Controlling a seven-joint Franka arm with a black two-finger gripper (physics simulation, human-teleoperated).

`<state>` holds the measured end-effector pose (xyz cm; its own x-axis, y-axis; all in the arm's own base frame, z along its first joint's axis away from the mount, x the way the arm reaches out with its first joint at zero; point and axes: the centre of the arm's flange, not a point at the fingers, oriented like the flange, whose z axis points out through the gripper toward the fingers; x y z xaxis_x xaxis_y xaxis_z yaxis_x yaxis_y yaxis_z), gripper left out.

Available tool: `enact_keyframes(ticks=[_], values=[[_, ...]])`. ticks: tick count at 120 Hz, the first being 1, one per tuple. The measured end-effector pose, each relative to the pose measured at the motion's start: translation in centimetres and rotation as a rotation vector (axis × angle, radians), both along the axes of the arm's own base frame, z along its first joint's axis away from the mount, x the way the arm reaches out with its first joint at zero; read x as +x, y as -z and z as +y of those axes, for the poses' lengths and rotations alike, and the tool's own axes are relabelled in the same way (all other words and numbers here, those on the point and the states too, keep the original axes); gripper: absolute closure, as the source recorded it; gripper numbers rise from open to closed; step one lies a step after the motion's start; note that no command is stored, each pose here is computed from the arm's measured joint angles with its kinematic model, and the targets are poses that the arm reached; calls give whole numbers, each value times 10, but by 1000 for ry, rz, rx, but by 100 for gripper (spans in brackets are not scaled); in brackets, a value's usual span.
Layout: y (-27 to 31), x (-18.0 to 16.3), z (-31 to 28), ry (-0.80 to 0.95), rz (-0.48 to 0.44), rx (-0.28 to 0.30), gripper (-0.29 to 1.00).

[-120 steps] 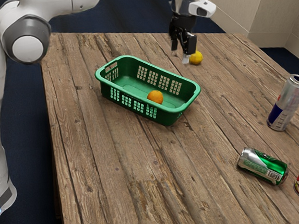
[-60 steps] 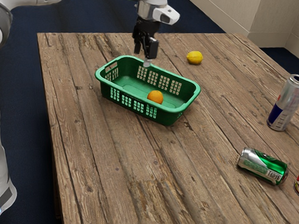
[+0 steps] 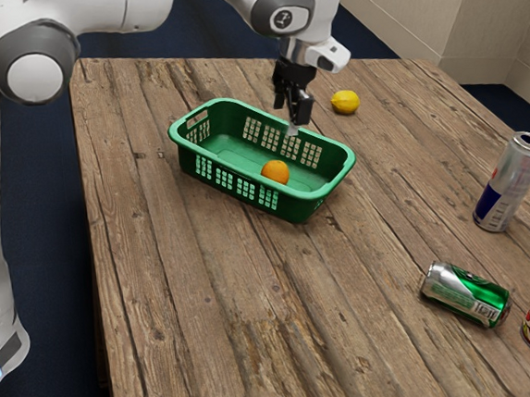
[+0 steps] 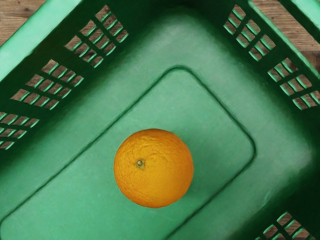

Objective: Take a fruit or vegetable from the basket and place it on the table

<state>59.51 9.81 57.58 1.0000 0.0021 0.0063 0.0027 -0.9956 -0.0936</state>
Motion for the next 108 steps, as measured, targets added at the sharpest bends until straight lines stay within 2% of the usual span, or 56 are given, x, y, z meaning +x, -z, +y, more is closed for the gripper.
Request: enact_keyframes(ticks=[29,83,108], values=[[30,10,12,-7,30,-24,0],[80,4,14,0,110,-63,0],[96,3,13,3,118,-76,0]])
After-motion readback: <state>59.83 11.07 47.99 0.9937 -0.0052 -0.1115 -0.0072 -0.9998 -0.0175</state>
